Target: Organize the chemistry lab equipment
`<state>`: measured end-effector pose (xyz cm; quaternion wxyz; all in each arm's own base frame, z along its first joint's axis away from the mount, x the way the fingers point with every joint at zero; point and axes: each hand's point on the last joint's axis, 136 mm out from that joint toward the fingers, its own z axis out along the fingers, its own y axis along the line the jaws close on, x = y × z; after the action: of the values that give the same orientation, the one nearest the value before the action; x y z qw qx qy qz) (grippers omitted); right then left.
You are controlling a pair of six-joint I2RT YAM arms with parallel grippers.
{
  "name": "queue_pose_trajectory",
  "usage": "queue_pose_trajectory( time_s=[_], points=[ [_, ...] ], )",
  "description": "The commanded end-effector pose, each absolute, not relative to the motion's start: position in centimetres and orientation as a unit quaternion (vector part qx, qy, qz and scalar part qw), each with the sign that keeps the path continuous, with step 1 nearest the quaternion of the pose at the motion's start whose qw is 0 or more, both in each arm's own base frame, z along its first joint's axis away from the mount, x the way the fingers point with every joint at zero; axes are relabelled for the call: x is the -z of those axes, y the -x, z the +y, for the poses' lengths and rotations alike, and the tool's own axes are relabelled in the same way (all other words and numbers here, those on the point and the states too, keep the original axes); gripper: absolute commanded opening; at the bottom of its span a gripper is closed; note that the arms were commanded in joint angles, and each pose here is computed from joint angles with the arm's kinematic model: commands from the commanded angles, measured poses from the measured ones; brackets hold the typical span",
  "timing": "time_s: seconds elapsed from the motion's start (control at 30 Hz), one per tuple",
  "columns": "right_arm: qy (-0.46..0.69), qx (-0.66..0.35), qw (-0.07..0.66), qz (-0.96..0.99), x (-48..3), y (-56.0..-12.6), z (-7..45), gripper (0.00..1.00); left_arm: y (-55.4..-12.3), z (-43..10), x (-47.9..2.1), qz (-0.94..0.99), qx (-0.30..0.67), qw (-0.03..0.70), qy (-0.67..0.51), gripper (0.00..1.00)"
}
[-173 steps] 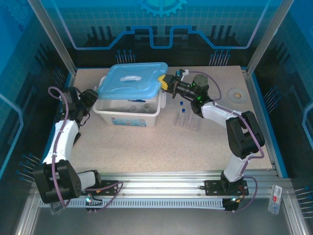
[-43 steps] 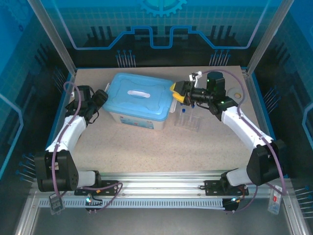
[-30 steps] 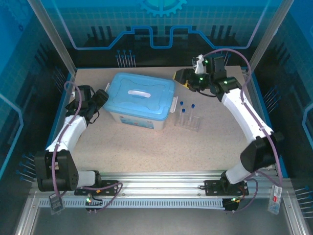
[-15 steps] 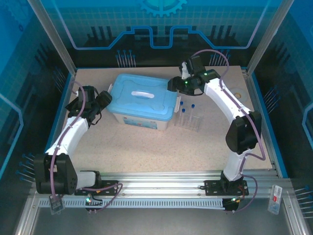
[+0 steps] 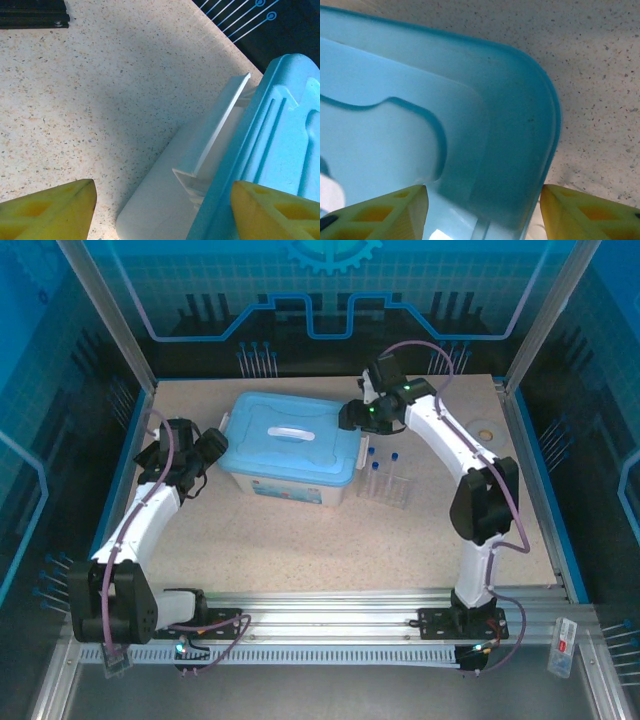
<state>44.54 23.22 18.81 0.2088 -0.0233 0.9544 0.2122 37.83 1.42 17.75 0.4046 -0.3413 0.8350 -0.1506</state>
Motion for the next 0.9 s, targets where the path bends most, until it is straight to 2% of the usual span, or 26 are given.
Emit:
queue_pose_trajectory(
  time_s=[0.0,0.37,0.5,0.63,0.87],
  points=[
    [0.044,-0.217,0.202,0.954,-18.8,-44.6,25.0,0.62,-36.6,1.1,-16.7,0.846,0.140,0.384,0.343,0.72],
    [0.072,-0.255,0.216,0.940,-20.9,-48.9,31.2,0.62,-37.4,2.1,-15.7,0.843,0.133,0.374,0.363,0.72],
    [0.055,-0.301,0.222,0.926,-21.4,-51.1,32.3,0.63,-38.4,2.0,-15.5,0.841,0.143,0.368,0.370,0.72],
    [0.041,-0.275,0.251,0.927,-23.0,-52.0,29.5,0.64,-38.5,2.4,-17.1,0.833,0.143,0.386,0.370,0.73],
    [0.021,-0.284,0.288,0.914,-26.3,-50.9,24.7,0.66,-38.1,3.7,-20.8,0.801,0.160,0.437,0.376,0.80]
  ],
)
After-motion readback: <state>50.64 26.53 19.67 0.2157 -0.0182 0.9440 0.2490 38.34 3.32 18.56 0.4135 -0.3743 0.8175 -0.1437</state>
